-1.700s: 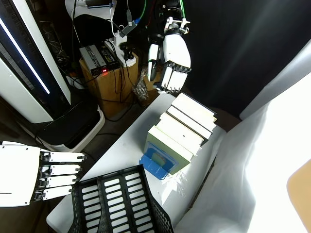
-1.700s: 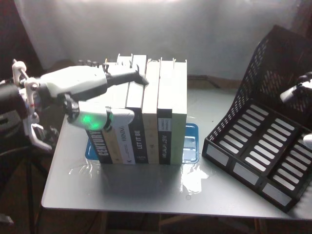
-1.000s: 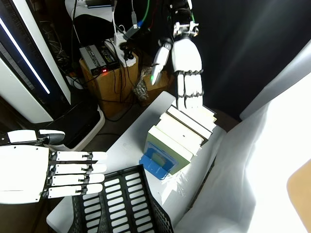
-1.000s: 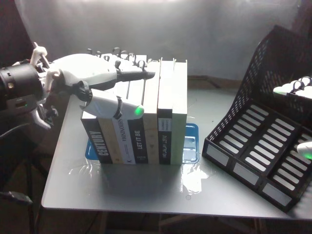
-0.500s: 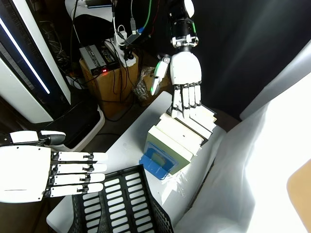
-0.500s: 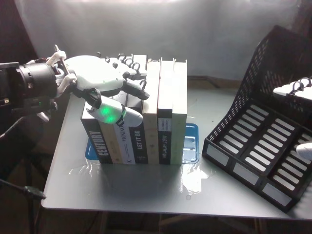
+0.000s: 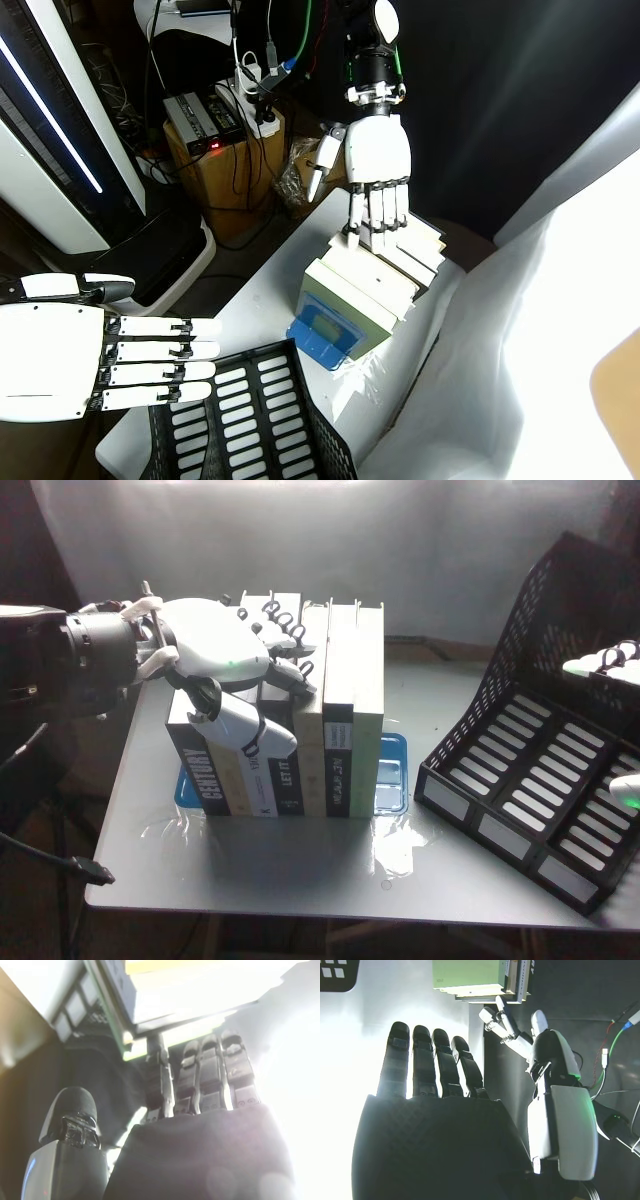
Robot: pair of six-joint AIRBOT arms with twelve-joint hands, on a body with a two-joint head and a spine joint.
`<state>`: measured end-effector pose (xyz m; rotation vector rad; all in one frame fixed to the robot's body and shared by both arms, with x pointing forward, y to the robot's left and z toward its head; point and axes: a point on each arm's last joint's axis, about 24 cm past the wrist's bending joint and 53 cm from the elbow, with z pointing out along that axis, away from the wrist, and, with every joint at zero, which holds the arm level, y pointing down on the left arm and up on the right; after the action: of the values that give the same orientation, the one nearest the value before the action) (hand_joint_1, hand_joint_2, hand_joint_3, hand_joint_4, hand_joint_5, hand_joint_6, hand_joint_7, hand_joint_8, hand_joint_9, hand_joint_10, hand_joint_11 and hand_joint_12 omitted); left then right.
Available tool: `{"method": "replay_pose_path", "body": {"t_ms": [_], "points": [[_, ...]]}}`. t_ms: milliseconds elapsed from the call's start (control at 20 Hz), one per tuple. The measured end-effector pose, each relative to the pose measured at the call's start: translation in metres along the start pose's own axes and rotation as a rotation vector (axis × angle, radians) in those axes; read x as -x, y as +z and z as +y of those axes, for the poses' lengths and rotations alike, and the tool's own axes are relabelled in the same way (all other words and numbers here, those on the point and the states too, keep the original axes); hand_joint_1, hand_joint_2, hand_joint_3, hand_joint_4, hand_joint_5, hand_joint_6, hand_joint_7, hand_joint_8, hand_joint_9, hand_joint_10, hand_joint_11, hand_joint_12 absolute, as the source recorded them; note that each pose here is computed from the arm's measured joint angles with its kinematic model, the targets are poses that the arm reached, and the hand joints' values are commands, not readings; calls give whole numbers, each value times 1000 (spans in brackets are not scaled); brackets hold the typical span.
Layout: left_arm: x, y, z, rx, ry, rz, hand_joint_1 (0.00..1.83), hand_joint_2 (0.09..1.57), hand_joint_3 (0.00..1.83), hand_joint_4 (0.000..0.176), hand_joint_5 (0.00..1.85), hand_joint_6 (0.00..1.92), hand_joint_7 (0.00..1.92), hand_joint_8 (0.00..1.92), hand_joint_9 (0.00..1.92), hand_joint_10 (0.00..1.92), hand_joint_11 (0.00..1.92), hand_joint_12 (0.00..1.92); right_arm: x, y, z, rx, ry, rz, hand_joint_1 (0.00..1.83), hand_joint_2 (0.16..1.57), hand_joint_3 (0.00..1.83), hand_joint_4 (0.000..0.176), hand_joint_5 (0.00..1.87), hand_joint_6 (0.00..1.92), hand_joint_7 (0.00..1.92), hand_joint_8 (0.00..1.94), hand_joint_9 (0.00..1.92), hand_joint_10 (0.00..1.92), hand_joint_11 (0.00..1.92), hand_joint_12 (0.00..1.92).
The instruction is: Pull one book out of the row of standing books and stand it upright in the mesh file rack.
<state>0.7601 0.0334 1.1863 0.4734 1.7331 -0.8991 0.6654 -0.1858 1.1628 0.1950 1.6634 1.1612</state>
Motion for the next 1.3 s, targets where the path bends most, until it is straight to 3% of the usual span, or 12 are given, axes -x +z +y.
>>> {"method": "replay_pose_path", "body": {"t_ms": [100, 150, 250, 350, 450, 550, 650, 700, 900, 1100, 1150, 1300], "points": [[-1, 1, -6, -8, 47, 14, 127, 1168, 0, 83, 563, 48, 0, 0, 0, 0, 0, 0, 0, 0, 0, 0, 2, -1, 430, 1204, 1, 2, 0, 0, 0, 0, 0, 0, 0, 0], [-3, 0, -9, -17, 56, 21, 165, 1147, 0, 69, 580, 42, 0, 0, 0, 0, 0, 0, 0, 0, 0, 2, 6, -4, 395, 1206, 2, 14, 0, 0, 0, 0, 0, 0, 0, 0], [-7, -2, -15, -33, 83, 36, 161, 1136, 0, 33, 574, 32, 0, 0, 0, 0, 0, 0, -3, -1, -3, -5, 8, 1, 428, 1208, 2, 10, 0, 0, 0, 0, 0, 0, 0, 0], [-13, -5, -19, -47, 99, 52, 91, 1147, 0, 20, 524, 8, 0, 0, 0, 0, 0, 0, -3, -1, -4, -11, 14, 1, 435, 1208, 1, 1, 0, 0, 0, 0, 0, 0, 0, 0], [-20, -9, -24, -60, 105, 67, 9, 1156, 0, 30, 514, 3, 0, 0, 0, 0, 0, 0, -2, -1, -5, -12, 19, -3, 416, 1206, 0, 24, 0, 0, 0, 0, 0, 0, 0, 0], [-24, -13, -28, -73, 113, 78, 0, 1155, 0, 29, 498, 0, 0, 0, 0, 0, 0, 0, -2, -2, -6, -14, 22, -5, 403, 1204, 0, 26, 0, 0, 0, 0, 0, 0, 0, 0], [-31, -15, -32, -90, 113, 92, 0, 1162, 2, 28, 498, 1, 0, 0, 0, 0, 0, 0, -2, -2, -6, -14, 25, -6, 391, 1207, 1, 24, 0, 0, 0, 0, 0, 0, 0, 0], [-33, -17, -35, -97, 113, 96, 0, 1176, 8, 0, 533, 16, 0, 0, 0, 0, 0, 0, -2, -2, -6, -14, 25, -6, 389, 1207, 1, 22, 0, 0, 0, 0, 0, 0, 0, 0], [-45, -27, -44, -135, 108, 122, 0, 1151, 0, 16, 579, 31, 0, 0, 0, 0, 0, 0, -3, -3, -8, -21, 28, -5, 383, 1214, 3, 14, 0, 0, 0, 0, 0, 0, 0, 0], [-60, -31, -55, -173, 105, 152, 0, 1182, 10, 15, 543, 13, 0, 0, 0, 0, 0, 0, -3, -3, -8, -21, 32, -7, 388, 1213, 2, 15, 0, 0, 0, 0, 0, 0, 0, 0], [-62, -33, -56, -176, 98, 154, 0, 1201, 18, 0, 540, 11, 0, 0, 0, 0, 0, 0, -3, -3, -7, -17, 31, -8, 400, 1209, 0, 11, 0, 0, 0, 0, 0, 0, 0, 0], [-68, -41, -52, -165, 58, 158, 0, 1210, 19, 0, 576, 25, 0, 0, 0, 0, 0, 0, -3, -3, -8, -18, 33, -10, 400, 1211, 0, 17, 0, 0, 0, 0, 0, 0, 0, 0]]}}
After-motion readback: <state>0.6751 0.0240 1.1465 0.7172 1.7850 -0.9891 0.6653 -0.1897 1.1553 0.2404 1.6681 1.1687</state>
